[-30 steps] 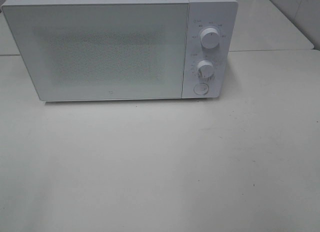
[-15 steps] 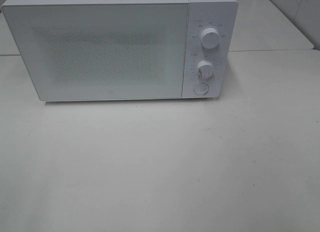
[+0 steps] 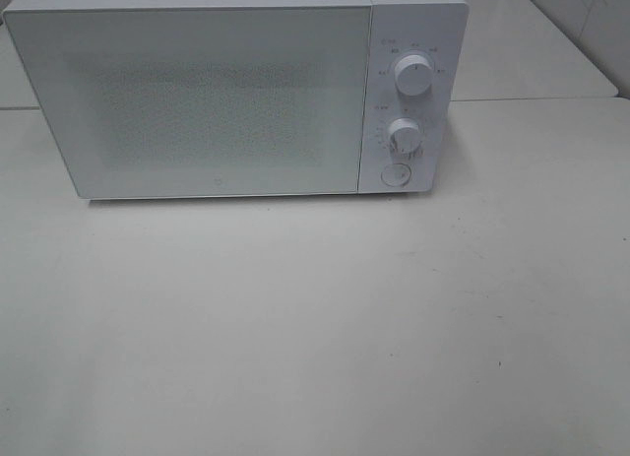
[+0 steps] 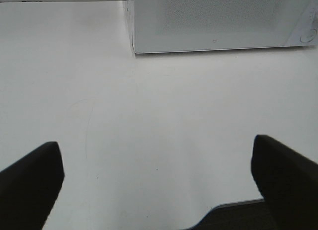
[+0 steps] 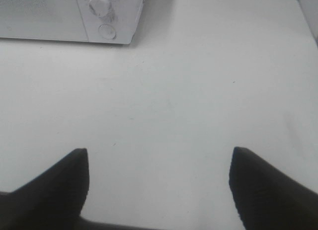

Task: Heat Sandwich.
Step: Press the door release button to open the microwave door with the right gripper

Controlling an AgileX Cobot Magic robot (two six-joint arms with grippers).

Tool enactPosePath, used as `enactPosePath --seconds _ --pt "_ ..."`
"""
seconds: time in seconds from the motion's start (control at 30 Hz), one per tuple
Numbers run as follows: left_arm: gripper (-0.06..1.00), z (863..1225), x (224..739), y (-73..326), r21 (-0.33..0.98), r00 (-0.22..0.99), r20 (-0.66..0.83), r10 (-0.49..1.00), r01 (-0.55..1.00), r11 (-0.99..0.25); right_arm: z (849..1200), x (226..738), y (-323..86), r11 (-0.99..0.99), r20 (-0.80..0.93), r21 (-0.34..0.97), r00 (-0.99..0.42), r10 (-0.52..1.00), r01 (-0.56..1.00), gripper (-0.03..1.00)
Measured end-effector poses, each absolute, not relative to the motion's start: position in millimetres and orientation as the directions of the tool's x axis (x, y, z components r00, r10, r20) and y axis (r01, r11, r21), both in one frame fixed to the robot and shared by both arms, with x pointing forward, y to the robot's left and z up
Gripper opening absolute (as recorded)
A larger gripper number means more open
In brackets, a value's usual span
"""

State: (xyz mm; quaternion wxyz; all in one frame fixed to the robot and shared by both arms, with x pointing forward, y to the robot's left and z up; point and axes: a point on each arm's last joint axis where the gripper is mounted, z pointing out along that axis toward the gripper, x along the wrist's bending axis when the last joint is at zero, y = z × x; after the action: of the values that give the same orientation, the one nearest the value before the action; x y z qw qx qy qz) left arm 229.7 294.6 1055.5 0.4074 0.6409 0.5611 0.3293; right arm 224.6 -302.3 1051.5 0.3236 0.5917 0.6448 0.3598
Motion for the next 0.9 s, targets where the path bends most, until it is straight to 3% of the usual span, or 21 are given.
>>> enactPosePath --seconds 0.73,0.9 --pt "0.96 1056 230 295 0.892 0.153 -0.035 0.988 0.451 -0.038 1049 232 -304 0.05 -0.017 0.871 -0.071 0.997 0.489 0.77" --pt "0.96 1056 230 295 0.892 0.153 -0.035 0.988 0.451 -0.038 1059 235 -304 0.044 -0.015 0.909 -0.073 0.997 0.415 0.77"
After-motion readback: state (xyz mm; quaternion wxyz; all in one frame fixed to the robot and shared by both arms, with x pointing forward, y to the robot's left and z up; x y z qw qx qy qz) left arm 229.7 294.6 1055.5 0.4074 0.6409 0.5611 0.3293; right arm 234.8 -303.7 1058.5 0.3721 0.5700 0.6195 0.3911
